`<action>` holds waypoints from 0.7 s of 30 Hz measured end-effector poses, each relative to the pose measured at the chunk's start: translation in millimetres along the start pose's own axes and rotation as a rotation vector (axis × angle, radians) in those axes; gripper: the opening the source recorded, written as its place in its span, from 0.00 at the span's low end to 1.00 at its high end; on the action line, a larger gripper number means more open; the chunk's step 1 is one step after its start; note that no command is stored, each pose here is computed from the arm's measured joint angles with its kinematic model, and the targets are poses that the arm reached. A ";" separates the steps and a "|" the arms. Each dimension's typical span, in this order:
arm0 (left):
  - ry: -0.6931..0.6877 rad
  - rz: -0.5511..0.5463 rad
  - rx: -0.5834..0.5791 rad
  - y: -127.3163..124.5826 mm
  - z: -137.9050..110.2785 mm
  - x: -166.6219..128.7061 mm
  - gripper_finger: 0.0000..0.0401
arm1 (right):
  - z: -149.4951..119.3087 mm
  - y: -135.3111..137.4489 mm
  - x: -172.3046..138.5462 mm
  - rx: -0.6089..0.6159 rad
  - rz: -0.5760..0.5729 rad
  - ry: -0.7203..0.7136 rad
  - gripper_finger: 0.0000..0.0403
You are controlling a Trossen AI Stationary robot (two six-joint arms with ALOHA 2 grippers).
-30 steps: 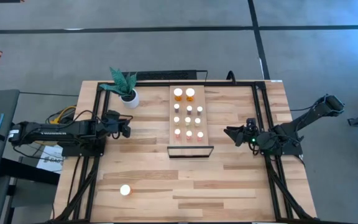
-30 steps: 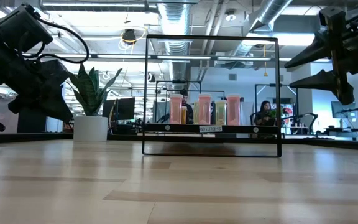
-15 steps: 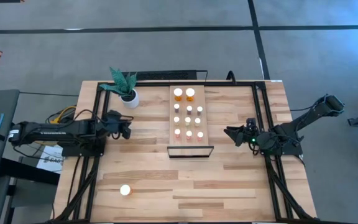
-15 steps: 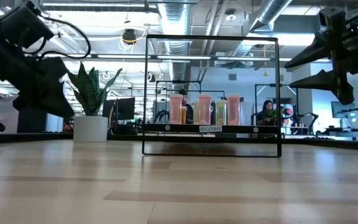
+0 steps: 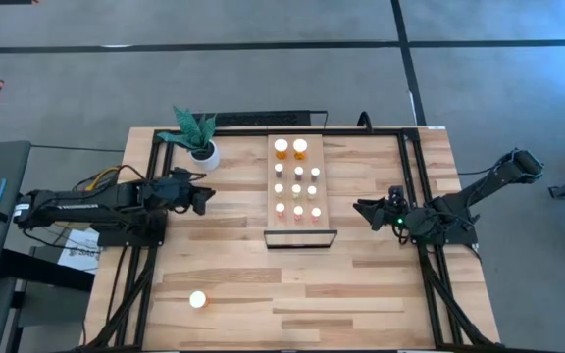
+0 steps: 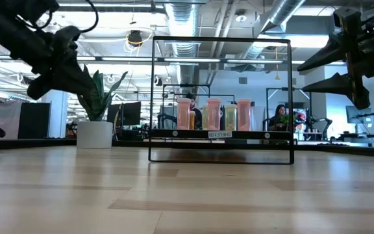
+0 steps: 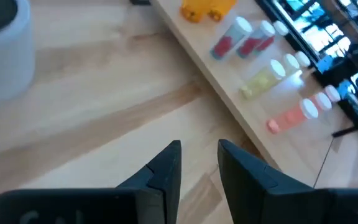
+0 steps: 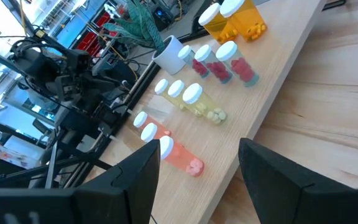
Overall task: Pick and place medicine bottles onto shelf by color
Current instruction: Put the orange pill bottle on the shelf aligned with the other orange pill bottles
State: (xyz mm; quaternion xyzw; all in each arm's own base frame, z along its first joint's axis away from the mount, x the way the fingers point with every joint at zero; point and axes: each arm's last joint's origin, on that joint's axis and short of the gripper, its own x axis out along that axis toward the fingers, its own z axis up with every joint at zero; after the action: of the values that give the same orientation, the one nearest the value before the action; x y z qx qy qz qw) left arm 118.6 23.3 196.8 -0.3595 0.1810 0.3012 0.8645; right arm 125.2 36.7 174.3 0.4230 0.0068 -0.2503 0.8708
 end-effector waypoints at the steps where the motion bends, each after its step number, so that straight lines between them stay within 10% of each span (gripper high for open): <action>1: 0.006 0.003 -0.025 -1.2 0.7 0.5 0.23 | 0.0 0.0 0.0 0.000 0.000 0.000 0.59; 11: 0.180 0.030 -0.125 -41.8 6.8 14.4 0.24 | -0.1 -0.1 0.0 -0.001 0.000 0.000 0.59; 21: 0.462 0.278 -0.338 -96.3 3.7 30.1 0.29 | -0.1 -0.1 0.0 -0.001 -0.001 0.000 0.59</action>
State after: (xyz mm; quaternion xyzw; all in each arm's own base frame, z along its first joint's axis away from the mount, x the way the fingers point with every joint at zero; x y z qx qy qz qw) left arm 204.3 -16.2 232.8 -0.5286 0.3676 0.3526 0.6791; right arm 125.2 36.7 174.1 0.4225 0.0070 -0.2506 0.8710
